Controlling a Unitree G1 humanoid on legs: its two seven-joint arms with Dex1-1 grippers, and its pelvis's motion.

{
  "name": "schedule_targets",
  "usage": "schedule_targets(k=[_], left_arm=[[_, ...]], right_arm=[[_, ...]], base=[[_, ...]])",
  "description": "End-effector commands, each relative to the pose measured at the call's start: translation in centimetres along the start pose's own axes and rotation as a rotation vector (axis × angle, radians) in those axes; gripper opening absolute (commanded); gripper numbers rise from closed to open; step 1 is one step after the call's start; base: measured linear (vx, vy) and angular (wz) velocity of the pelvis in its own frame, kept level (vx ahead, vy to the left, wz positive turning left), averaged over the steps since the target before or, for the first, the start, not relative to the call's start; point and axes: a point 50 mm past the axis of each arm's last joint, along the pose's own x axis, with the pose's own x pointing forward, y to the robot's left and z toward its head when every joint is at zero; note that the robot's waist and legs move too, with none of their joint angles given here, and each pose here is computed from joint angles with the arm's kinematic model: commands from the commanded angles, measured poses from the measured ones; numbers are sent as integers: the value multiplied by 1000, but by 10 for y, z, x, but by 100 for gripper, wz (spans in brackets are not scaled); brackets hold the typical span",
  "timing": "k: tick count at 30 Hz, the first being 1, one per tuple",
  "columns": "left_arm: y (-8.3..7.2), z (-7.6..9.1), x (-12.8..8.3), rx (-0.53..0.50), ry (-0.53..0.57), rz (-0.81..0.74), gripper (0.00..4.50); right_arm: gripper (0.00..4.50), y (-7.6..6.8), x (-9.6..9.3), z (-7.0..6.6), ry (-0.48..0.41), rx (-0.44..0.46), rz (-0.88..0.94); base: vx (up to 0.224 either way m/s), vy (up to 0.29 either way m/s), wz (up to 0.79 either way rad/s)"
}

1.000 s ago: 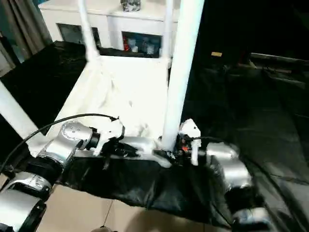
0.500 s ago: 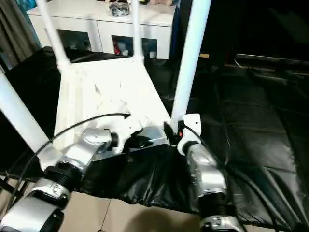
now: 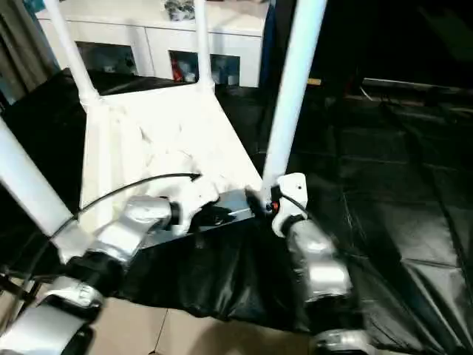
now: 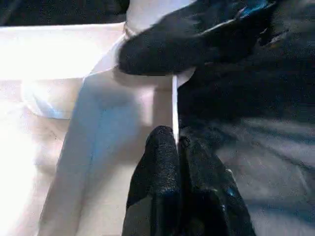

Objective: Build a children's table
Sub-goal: Rotate leg to tighten

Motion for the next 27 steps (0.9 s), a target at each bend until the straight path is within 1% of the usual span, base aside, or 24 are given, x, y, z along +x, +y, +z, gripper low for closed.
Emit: schedule_targets(k=[1,2,4,5,7,8,9,10,11,12,13,14,17,18,24,25,27], left_arm=[[-7,7,2,44,-62,-96,0],[-6,6,-5,60,-65,-130,0],[-4,4,-11,64,-59,-166,0],[-4,4,-14,68,-54,-181,0],[-4,3,-16,72,-52,-192,0],[-4,2,-21,74,-47,-236,0],[-4,2,-21,74,-47,-239,0],[-4,2,-22,75,-47,-251,0],[-5,2,-23,74,-48,-269,0],[-5,1,-23,82,-46,-284,0],[-6,1,-24,87,-44,-298,0],[-7,1,-25,93,-41,-316,0],[-9,0,-26,97,-34,-348,0],[-9,0,-26,97,-34,-349,0],[-9,-2,-27,97,-28,-370,0],[-9,-2,-27,98,-24,-371,0],[-9,-3,-28,98,-21,-373,0]], right_arm=[[415,12,6,6,2,-21,193],[415,10,0,7,31,-51,297],[415,10,-6,7,69,-84,392],[415,10,-9,7,85,-93,435],[415,10,-10,7,96,-98,467],[415,11,-15,8,124,-99,570],[415,12,-16,8,125,-98,575],[398,12,-17,8,133,-98,603],[398,13,-18,8,141,-101,637],[383,14,-19,8,150,-102,664],[383,15,-20,8,156,-101,687],[364,16,-20,9,162,-99,714],[352,19,-20,9,174,-84,769],[328,19,-20,9,175,-83,772],[279,24,-22,7,189,-60,830],[279,25,-22,6,192,-58,837],[265,26,-23,6,194,-54,844]], base=[[0,0,0],[0,0,0],[0,0,0],[0,0,0],[0,0,0],[0,0,0],[0,0,0],[0,0,0],[0,0,0],[0,0,0],[0,0,0],[0,0,0],[0,0,0],[0,0,0],[0,0,0],[0,0,0],[0,0,0]])
